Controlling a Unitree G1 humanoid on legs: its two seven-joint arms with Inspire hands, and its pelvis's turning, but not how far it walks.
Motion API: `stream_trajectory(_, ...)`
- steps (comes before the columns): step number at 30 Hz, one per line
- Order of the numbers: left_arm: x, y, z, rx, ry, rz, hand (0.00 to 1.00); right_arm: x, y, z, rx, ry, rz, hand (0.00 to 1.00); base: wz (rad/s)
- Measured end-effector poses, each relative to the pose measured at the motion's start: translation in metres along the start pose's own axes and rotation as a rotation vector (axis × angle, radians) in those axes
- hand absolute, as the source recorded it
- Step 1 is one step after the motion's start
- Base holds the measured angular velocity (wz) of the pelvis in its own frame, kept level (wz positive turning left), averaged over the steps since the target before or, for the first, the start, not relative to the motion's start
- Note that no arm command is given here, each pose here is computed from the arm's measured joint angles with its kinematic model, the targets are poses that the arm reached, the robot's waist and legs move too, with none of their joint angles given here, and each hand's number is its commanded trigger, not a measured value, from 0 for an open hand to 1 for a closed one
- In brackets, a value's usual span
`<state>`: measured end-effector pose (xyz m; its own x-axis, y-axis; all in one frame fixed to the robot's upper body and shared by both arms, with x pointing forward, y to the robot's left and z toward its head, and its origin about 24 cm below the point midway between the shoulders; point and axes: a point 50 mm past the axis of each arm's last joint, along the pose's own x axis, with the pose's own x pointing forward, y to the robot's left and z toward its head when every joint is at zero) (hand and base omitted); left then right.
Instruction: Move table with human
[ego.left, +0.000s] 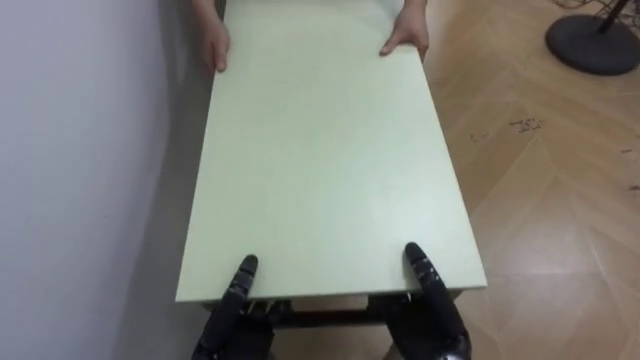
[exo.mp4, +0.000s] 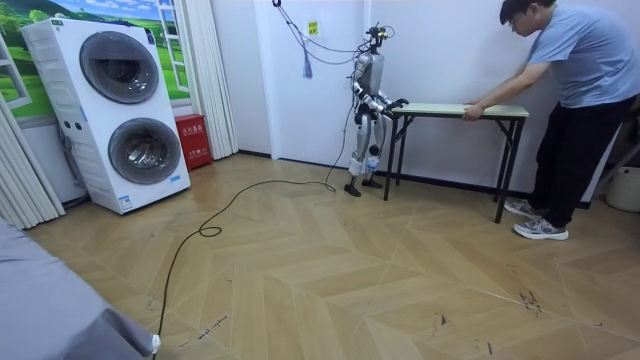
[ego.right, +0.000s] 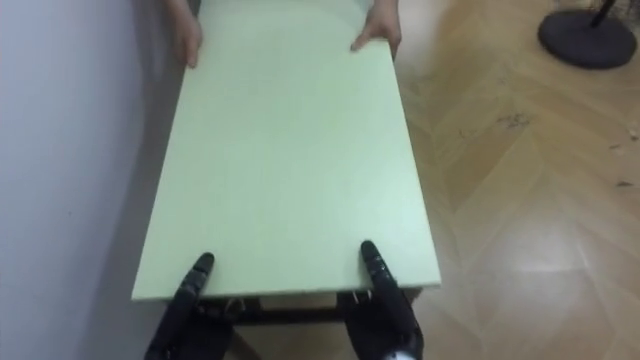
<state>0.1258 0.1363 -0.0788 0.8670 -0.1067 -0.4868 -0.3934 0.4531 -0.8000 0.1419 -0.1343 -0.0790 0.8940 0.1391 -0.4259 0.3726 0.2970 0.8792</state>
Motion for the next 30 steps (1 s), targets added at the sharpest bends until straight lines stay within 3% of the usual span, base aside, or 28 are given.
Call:
stream_trajectory(17,-0.001,0.02,0.0,0.045,0.03,-0.017,1.0,0.001,-0.011,-0.008,-0.017,0.024,-0.023,1.0,-0.03)
stream_trajectory(18,-0.001,0.021,-0.001,0.045,0.032,-0.014,0.96,0.001,-0.011,-0.008,-0.018,0.024,-0.024,1.0,-0.04)
stream_trajectory(19,0.0,0.021,0.0,0.046,0.03,-0.021,0.74,0.003,-0.01,-0.008,-0.02,0.024,-0.022,1.0,-0.04)
stream_trajectory(20,0.001,0.021,0.0,0.046,0.03,-0.022,0.67,0.003,-0.01,-0.008,-0.02,0.025,-0.022,1.0,0.0)
stream_trajectory(21,0.002,0.021,0.001,0.047,0.029,-0.021,0.58,0.004,-0.01,-0.008,-0.019,0.025,-0.022,0.8,0.0)
stream_trajectory(22,0.002,0.021,0.001,0.053,0.031,-0.02,0.24,0.004,-0.01,-0.008,-0.02,0.024,-0.023,0.3,0.0)
stream_trajectory(23,0.003,0.022,0.001,0.058,0.033,-0.021,0.06,0.004,-0.01,-0.008,-0.02,0.024,-0.023,0.06,0.0)
stream_trajectory(24,0.003,0.022,0.001,0.066,0.035,-0.022,0.0,0.004,-0.01,-0.008,-0.02,0.024,-0.024,0.0,0.0)
stream_trajectory(27,0.003,0.025,0.005,0.232,0.075,-0.038,0.0,0.003,-0.012,-0.006,-0.033,0.033,-0.013,0.0,0.0)
stream_trajectory(30,0.007,0.027,0.009,0.365,0.114,-0.04,0.0,-0.001,-0.016,-0.004,-0.148,0.101,0.038,0.0,-0.04)
